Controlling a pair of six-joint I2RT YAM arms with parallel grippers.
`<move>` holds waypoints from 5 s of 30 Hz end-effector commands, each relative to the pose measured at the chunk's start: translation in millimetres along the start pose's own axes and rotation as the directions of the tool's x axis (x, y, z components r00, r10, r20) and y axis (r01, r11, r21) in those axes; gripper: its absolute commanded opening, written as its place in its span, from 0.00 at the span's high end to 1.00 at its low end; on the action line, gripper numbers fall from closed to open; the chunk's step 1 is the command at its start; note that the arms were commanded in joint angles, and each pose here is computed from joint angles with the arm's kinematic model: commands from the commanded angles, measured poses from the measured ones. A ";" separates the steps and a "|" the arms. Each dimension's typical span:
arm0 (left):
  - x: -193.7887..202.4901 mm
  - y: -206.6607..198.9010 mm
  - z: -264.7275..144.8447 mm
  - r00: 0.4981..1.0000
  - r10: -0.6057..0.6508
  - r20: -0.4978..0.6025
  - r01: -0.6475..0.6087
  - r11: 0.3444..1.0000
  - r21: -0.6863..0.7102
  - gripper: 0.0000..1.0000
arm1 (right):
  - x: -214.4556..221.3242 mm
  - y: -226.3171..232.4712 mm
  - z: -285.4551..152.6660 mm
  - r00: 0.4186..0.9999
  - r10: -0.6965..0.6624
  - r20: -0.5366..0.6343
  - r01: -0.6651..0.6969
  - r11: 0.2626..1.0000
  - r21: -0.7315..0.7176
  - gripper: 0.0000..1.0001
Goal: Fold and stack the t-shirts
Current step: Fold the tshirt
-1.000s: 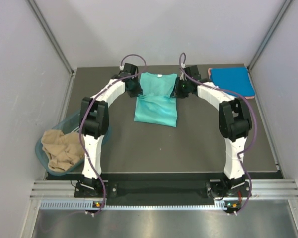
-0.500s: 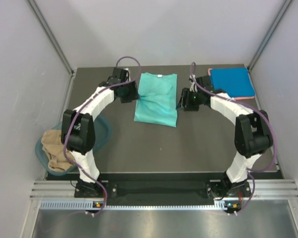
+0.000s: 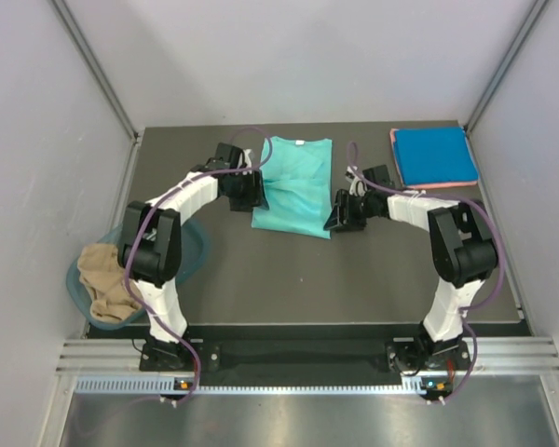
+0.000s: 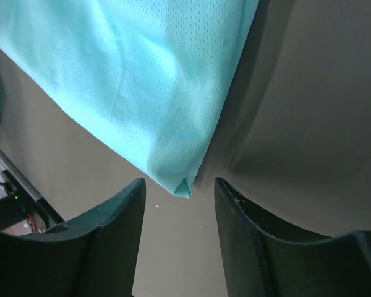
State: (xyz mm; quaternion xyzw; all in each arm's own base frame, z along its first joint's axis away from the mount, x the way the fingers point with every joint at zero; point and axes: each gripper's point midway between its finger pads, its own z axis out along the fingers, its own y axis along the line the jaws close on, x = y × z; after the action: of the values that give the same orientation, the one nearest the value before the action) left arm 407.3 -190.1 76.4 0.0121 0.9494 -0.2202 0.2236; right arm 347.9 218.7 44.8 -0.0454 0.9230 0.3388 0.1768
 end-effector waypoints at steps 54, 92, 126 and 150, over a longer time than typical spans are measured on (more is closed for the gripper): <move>48.1 -33.3 -32.5 0.999 0.042 0.023 -0.043 0.999 0.010 0.62 | 23.5 11.0 -81.7 0.983 -0.074 0.166 0.051 0.989 0.137 0.66; 7.8 -26.3 35.4 0.969 0.233 0.084 -0.236 0.971 0.022 0.55 | -62.8 -27.8 -2.5 0.967 -0.246 0.062 0.247 0.969 -0.014 0.66; -4.8 -3.4 38.7 0.995 0.073 0.062 -0.062 0.985 -0.162 0.99 | -73.8 -36.8 -12.4 0.957 -0.226 0.182 0.214 0.973 0.082 0.99; 93.2 -68.4 -46.7 0.996 0.092 0.003 -0.092 0.993 0.073 0.65 | 24.6 75.9 -48.5 0.987 -0.118 0.105 0.132 0.982 -0.137 0.76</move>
State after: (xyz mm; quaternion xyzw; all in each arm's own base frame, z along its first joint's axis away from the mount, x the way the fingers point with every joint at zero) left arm 310.8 -232.1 113.2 0.0736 0.9429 -0.2136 0.2448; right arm 313.2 225.1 98.1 -0.0994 0.9066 0.3322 0.2403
